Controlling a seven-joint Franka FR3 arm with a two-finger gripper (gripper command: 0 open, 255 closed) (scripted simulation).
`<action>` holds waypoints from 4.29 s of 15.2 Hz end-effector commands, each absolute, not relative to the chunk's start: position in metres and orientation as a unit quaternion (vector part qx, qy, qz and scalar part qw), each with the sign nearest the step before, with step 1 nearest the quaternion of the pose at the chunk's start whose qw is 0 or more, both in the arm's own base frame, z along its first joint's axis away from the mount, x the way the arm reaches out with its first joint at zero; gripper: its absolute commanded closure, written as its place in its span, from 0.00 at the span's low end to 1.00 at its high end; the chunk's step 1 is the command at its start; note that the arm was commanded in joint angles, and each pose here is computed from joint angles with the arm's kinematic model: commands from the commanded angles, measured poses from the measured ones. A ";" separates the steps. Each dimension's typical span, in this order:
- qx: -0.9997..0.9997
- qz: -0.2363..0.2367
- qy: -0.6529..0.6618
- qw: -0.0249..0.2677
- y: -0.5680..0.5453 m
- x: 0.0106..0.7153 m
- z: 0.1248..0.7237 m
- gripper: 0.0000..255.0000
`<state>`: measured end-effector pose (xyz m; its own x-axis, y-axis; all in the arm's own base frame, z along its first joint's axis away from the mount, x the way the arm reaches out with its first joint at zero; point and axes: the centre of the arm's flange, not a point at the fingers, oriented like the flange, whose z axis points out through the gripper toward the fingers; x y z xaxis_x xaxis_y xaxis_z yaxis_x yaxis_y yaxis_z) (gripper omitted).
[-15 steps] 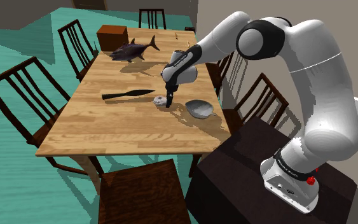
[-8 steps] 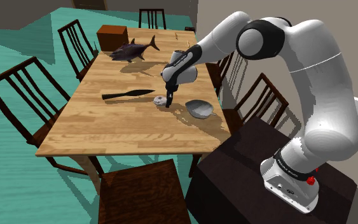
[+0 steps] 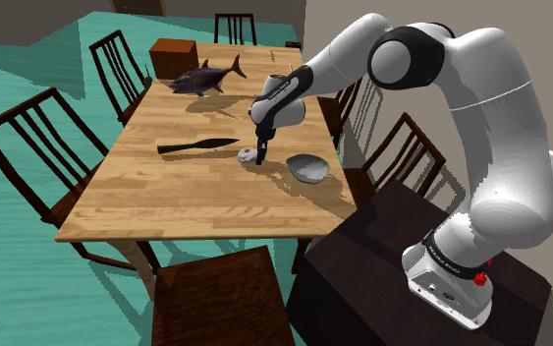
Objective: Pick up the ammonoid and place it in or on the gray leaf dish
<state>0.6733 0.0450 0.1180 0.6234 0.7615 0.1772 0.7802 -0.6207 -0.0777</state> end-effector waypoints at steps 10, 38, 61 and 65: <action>-0.898 -0.064 -0.429 0.074 0.044 0.674 0.176 1.00; -0.898 -0.064 -0.429 0.074 -0.077 0.470 0.221 1.00; -0.898 -0.064 -0.429 0.074 -0.083 0.459 0.156 0.00; -0.898 -0.064 -0.429 0.074 -0.083 0.459 0.156 0.00</action>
<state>0.4588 -0.0831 0.1563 0.6233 0.7616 0.1773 0.7803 -0.6206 -0.0775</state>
